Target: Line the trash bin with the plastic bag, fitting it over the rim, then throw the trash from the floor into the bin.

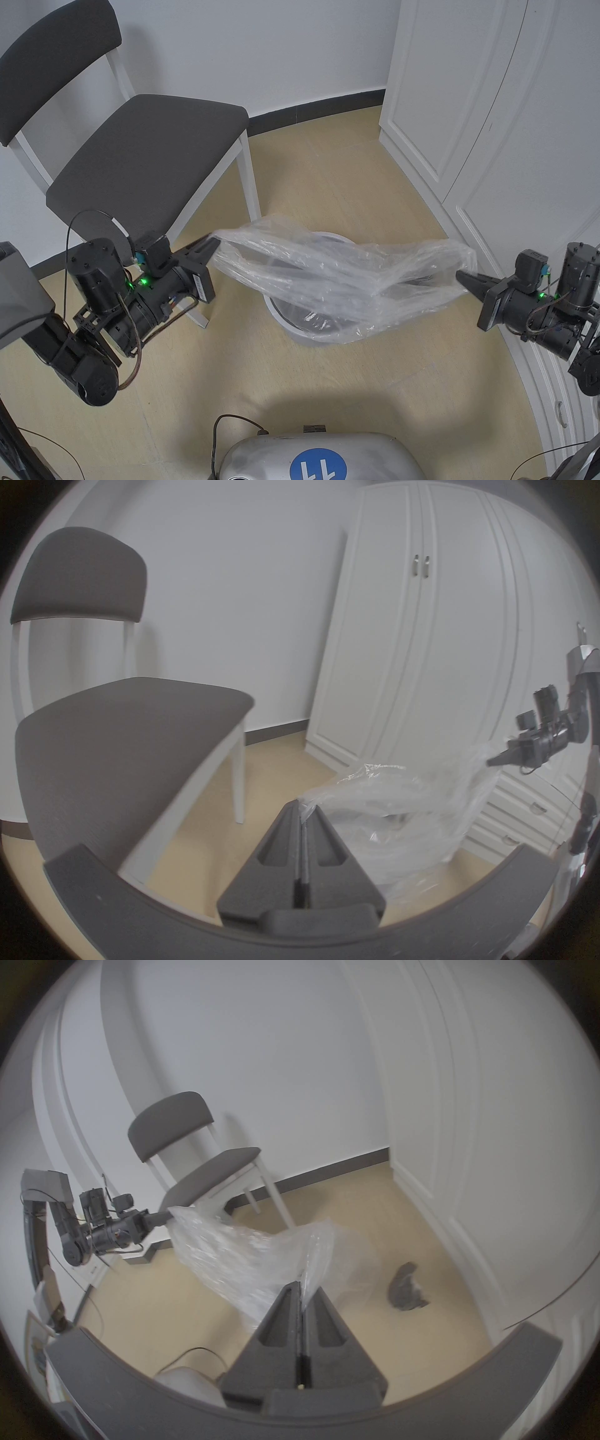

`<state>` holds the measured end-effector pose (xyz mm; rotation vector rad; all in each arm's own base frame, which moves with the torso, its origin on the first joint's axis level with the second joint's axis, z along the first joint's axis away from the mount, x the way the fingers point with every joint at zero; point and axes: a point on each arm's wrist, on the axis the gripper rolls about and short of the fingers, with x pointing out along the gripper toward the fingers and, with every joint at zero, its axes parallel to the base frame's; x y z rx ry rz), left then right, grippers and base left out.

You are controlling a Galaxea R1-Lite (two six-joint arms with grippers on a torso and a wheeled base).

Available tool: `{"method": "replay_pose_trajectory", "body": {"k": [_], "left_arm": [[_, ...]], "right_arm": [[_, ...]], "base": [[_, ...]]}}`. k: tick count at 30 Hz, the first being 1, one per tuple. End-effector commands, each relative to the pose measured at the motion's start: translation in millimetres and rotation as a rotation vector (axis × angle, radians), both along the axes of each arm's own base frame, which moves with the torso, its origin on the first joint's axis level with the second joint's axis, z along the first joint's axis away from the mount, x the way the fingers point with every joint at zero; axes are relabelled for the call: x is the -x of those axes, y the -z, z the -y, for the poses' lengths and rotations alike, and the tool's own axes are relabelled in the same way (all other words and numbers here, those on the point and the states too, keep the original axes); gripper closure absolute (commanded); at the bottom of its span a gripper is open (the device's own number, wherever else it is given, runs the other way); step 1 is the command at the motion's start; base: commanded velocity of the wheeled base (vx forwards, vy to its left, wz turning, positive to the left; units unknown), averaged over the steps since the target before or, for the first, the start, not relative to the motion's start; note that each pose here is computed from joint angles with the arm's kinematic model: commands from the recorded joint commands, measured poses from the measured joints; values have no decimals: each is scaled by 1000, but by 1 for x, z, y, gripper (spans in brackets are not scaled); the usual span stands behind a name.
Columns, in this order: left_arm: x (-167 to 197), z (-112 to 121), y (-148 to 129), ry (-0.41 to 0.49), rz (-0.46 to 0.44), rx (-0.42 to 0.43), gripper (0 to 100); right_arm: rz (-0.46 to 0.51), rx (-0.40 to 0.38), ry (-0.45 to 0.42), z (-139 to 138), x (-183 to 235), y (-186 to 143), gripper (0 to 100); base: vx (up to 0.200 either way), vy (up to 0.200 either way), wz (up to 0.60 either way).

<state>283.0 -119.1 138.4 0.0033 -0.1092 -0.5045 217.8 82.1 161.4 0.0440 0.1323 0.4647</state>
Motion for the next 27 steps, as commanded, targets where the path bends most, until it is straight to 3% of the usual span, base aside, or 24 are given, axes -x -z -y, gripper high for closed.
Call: {"method": "replay_pose_trajectory", "body": {"k": [1,6,27], "left_arm": [[-17,-25,-5,-77,12,2,100],[-22,-38,-2,-80,-13,-8,100],[-36,-44,14,-102,-47,-16,100]], "right_arm": [[87,50,97,28,8,-18,100],[88,150,142,42,4,-10,100],[15,219,158,56,-11,12,100]], "base": [[0,0,0],[0,0,0],[0,0,0]]}}
